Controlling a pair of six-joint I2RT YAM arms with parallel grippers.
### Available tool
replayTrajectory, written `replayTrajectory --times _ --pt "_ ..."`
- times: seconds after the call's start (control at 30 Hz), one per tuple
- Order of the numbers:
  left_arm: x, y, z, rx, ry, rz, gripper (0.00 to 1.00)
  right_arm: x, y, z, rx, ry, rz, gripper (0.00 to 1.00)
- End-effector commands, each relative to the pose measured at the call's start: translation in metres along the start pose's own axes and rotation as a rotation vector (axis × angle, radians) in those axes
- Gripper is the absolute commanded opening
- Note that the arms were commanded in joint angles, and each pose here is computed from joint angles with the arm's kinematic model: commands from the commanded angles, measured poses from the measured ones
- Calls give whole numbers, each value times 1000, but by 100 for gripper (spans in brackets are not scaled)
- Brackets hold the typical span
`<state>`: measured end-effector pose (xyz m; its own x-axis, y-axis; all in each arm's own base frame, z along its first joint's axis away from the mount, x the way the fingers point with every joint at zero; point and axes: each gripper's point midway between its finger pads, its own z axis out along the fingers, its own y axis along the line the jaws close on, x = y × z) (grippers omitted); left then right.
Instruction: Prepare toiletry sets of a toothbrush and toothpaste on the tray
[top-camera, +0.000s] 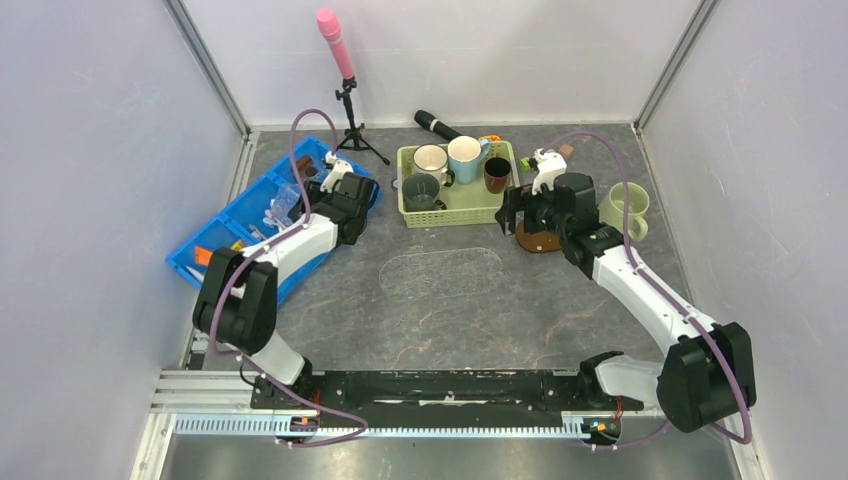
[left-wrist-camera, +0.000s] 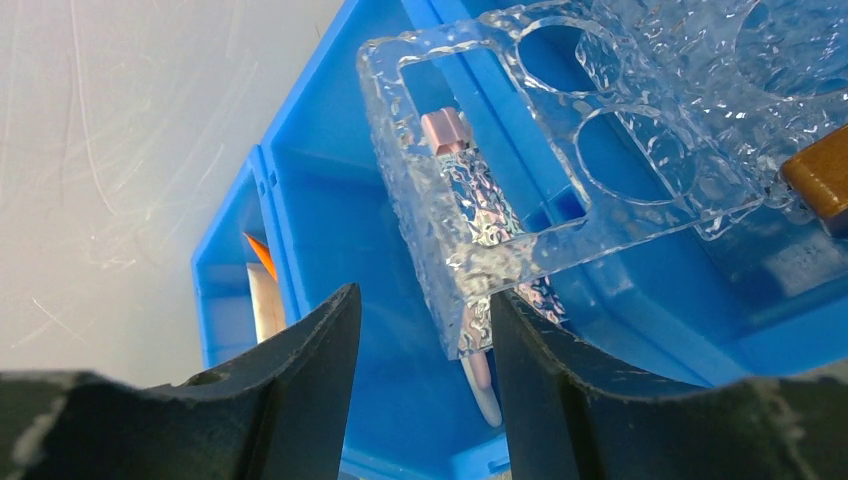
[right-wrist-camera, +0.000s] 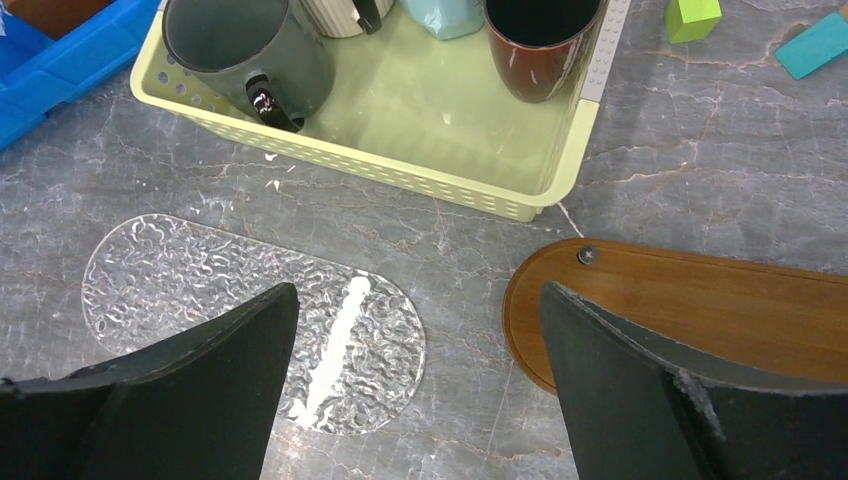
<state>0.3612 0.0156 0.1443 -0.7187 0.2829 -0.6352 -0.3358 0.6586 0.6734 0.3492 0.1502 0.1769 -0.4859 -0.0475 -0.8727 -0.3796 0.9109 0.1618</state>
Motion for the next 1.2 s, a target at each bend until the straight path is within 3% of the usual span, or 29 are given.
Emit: replayTrajectory --times 0.0,0.17,0.43,0.8,0.93,1.17 --pt "-10 2 6 -82 -41 12 55 -15 0 -6 9 -67 -30 96" --pt "-9 1 15 -121 -45 29 50 -14 -1 -7 12 -66 -29 96" --pt "-14 17 13 -173 -58 11 29 -14 -1 -9 18 -69 -32 96" --pt "-44 92 -30 -165 -160 -184 4 -24 4 -17 1 -95 -21 96" --pt "-60 112 -50 -60 -233 -283 2 -33 6 -24 -3 -106 -27 96" --pt "-91 117 -99 298 -450 -435 2 -54 16 -37 -35 -144 -31 96"
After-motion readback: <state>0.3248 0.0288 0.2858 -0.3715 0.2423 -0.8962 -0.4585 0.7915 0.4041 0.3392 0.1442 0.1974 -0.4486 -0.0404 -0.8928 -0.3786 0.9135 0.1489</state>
